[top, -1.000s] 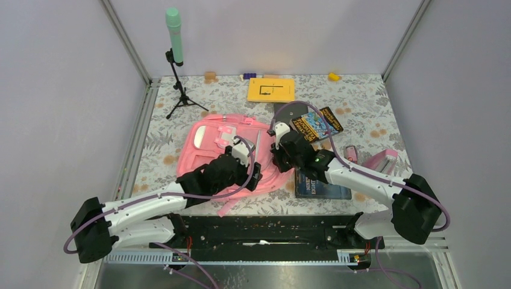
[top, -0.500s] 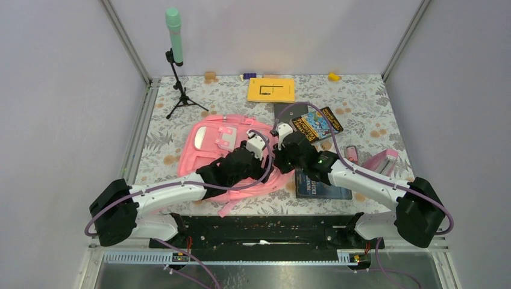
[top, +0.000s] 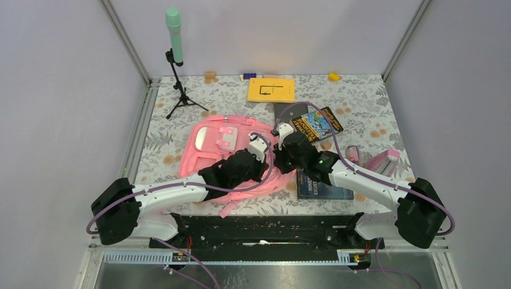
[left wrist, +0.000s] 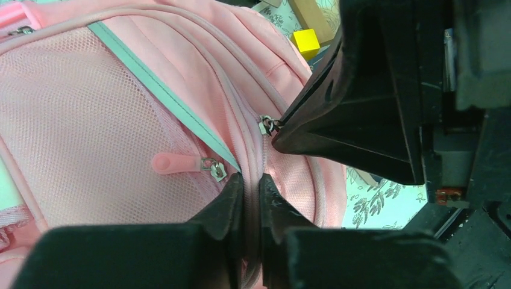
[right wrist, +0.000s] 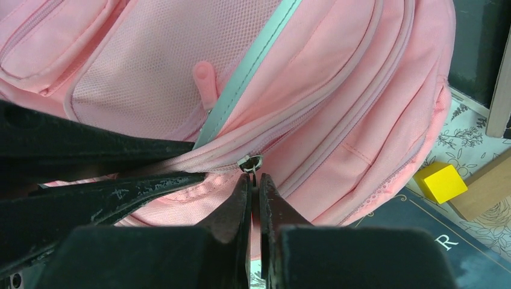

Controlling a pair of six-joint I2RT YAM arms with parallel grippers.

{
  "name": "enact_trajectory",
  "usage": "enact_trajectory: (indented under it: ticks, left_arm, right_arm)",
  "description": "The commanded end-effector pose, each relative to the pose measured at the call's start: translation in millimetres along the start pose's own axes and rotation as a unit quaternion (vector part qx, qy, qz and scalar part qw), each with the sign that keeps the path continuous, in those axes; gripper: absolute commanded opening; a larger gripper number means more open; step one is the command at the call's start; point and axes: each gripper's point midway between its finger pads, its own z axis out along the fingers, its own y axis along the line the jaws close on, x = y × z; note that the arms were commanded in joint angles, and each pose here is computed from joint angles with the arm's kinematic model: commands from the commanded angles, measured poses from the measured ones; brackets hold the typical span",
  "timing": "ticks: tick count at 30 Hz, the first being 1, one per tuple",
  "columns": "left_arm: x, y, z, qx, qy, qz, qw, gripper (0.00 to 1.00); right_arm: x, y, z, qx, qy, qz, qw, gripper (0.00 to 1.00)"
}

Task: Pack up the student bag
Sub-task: Zip the student bag at the center of the board.

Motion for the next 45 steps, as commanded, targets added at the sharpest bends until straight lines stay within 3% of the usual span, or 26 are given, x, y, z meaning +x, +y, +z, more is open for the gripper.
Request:
enact_trajectory:
  ticks: [1, 6, 17, 29, 45]
  left_arm:
    - [4, 16, -11, -0.028, -0.006, 0.008, 1.000, 0.00]
    - [13, 28, -26, -0.046, -0.006, 0.008, 0.999, 0.00]
    - [14, 34, -58, -0.037, -0.031, -0.010, 0.999, 0.00]
    - [19, 52, -84, -0.072, -0.017, -0.006, 0.997, 0.00]
    - [19, 53, -99, -0.071, -0.007, -0.015, 0.997, 0.02]
  right_arm:
    - [-32, -20, -16, 0.059, -0.037, -0.001, 0.998, 0.00]
    - [-40, -34, -16, 0.088, -0.036, -0.008, 0.995, 0.00]
    - [-46, -38, 3, 0.069, -0.010, -0.007, 0.998, 0.00]
    - [-39, -56, 7, 0.086, 0.021, 0.006, 0.996, 0.00]
    - [-70, -81, 16, 0.094, 0.002, -0.013, 0.995, 0.00]
